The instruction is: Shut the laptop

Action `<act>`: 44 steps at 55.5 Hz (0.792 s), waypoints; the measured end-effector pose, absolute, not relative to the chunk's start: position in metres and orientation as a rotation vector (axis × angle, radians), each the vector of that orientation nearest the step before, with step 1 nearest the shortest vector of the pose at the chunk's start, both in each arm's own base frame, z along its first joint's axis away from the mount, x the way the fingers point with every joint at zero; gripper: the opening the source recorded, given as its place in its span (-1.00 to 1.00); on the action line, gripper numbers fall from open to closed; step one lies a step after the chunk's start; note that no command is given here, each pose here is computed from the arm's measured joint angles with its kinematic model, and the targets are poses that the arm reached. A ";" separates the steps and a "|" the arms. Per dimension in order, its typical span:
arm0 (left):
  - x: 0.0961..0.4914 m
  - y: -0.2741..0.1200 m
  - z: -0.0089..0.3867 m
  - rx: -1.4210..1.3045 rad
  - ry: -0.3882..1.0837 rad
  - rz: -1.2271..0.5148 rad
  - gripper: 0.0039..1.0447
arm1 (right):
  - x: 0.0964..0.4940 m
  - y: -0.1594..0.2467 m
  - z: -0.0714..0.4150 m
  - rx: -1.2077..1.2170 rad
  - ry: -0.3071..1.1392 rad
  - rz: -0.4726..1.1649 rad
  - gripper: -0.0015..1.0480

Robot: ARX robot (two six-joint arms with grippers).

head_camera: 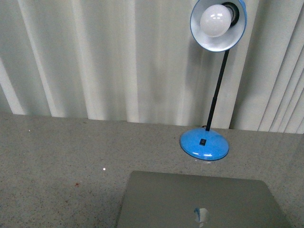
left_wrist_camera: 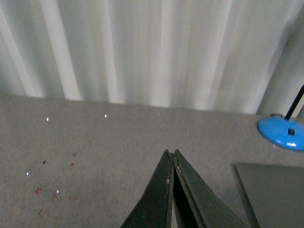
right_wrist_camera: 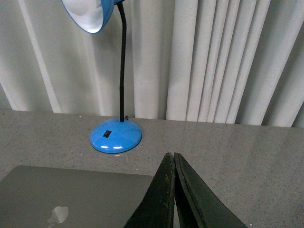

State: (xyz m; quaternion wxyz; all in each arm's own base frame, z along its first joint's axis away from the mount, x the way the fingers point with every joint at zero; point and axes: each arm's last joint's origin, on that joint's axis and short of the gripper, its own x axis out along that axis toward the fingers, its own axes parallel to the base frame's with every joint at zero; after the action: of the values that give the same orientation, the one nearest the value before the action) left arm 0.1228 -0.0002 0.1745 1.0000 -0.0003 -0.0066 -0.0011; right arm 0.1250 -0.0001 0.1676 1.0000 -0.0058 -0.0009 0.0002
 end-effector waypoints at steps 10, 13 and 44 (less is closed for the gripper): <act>0.117 0.000 0.176 -0.001 -0.033 -0.002 -0.94 | 0.119 0.000 0.169 -0.011 -0.008 0.000 -0.94; 0.116 0.000 0.176 -0.001 -0.031 -0.002 -0.94 | 0.117 0.000 0.169 -0.011 -0.008 0.000 -0.94; 0.096 0.000 0.173 -0.001 -0.025 -0.002 -0.94 | 0.098 0.000 0.166 -0.011 -0.006 0.000 -0.94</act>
State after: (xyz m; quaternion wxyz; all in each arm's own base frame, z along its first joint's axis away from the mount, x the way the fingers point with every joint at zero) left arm 0.0962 -0.0002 0.1727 0.9999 -0.0005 -0.0123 -0.0010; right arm 0.0975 -0.0001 0.1658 1.0000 -0.0056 -0.0030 0.0002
